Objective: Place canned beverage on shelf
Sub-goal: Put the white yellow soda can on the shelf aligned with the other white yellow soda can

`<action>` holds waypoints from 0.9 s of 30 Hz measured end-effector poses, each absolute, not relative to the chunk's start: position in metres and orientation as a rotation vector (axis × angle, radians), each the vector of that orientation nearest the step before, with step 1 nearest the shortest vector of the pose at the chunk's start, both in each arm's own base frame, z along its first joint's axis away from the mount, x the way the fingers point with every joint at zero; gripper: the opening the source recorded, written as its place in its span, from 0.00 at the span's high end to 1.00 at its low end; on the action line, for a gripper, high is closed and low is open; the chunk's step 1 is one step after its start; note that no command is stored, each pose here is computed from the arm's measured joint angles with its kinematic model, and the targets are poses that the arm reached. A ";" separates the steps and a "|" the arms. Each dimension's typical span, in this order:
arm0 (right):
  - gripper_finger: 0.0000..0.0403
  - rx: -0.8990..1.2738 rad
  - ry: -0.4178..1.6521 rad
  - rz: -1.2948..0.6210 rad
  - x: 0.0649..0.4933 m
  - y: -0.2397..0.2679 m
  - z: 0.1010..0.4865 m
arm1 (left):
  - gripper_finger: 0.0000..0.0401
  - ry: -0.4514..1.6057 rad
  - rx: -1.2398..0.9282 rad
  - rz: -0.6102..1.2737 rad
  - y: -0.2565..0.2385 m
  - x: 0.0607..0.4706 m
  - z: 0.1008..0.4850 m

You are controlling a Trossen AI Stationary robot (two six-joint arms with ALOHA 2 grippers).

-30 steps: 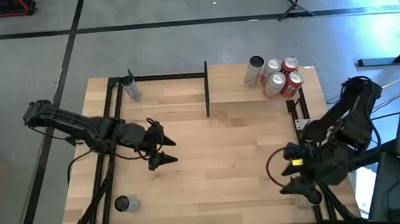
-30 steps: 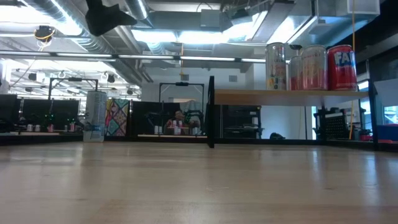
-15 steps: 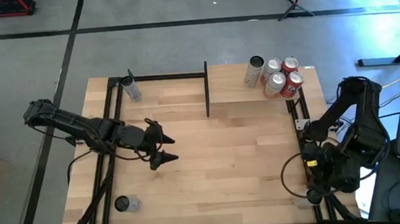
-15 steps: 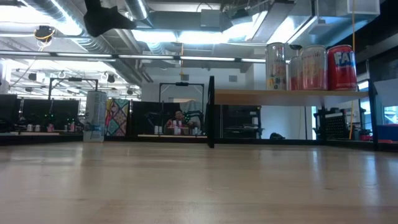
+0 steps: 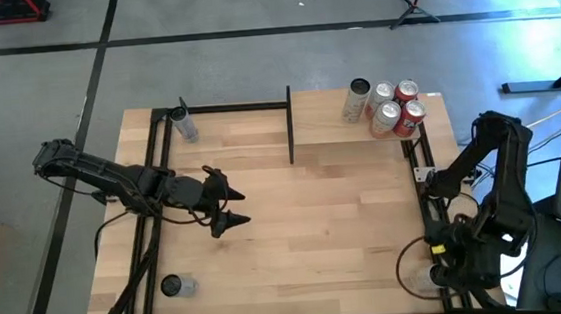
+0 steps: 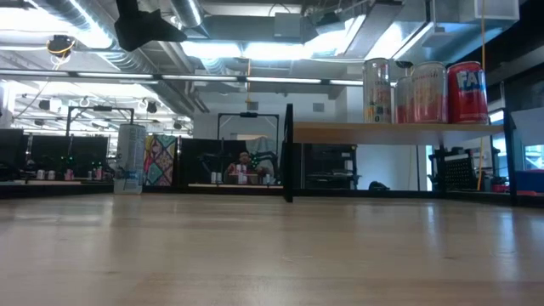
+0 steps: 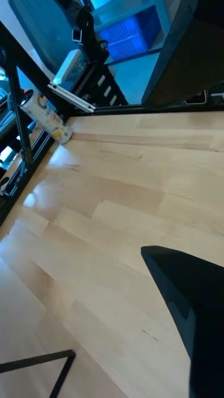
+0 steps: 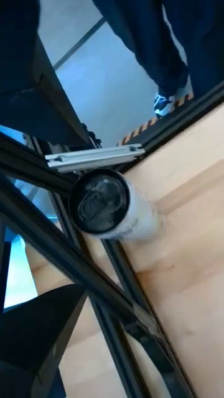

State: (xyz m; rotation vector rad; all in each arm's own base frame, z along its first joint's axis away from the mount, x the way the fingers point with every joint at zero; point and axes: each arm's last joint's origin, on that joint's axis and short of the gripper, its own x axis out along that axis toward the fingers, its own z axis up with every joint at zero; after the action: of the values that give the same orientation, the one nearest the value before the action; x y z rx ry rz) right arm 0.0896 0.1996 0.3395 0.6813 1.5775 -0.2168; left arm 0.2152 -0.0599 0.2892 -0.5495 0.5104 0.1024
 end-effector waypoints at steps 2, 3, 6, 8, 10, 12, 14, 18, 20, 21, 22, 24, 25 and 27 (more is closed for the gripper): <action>0.08 0.657 1.608 -0.249 0.091 0.204 0.333 | 0.07 0.510 -0.549 0.103 -0.060 0.215 0.289; 0.08 0.640 1.622 -0.268 0.092 0.206 0.329 | 0.07 0.510 -0.550 0.102 -0.060 0.215 0.289; 0.08 0.622 1.639 -0.295 0.096 0.214 0.321 | 0.07 0.510 -0.550 0.102 -0.060 0.215 0.289; 0.08 0.614 1.644 -0.318 0.097 0.218 0.317 | 0.07 0.510 -0.548 0.102 -0.060 0.215 0.289; 0.08 0.621 1.655 -0.349 0.099 0.221 0.313 | 0.07 0.510 -0.547 0.102 -0.060 0.215 0.289; 0.08 0.630 1.662 -0.357 0.100 0.226 0.310 | 0.07 0.510 -0.547 0.102 -0.060 0.215 0.289; 0.08 0.643 1.660 -0.347 0.102 0.229 0.309 | 0.07 0.510 -0.547 0.101 -0.060 0.215 0.289; 0.08 0.658 1.657 -0.337 0.103 0.231 0.308 | 0.07 0.510 -0.547 0.101 -0.060 0.215 0.289; 0.08 0.664 1.661 -0.349 0.103 0.231 0.308 | 0.07 0.511 -0.548 0.100 -0.060 0.215 0.289; 0.08 0.670 1.662 -0.362 0.102 0.230 0.308 | 0.07 0.511 -0.548 0.099 -0.060 0.215 0.289; 0.08 0.673 1.659 -0.371 0.102 0.230 0.308 | 0.07 0.511 -0.549 0.099 -0.060 0.215 0.289; 0.08 0.677 1.655 -0.377 0.102 0.230 0.308 | 0.07 0.511 -0.549 0.099 -0.060 0.215 0.289; 0.08 0.675 1.655 -0.380 0.102 0.230 0.308 | 0.07 0.511 -0.549 0.099 -0.060 0.215 0.289; 0.08 0.659 1.659 -0.400 0.102 0.230 0.306 | 0.07 0.512 -0.549 0.098 -0.060 0.215 0.289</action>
State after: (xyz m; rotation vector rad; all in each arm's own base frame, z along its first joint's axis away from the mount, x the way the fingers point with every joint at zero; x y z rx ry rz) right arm 0.1024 0.2302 0.3060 0.6591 1.6590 -0.4000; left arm 0.2152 -0.0600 0.2892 -0.5486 0.5116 0.0983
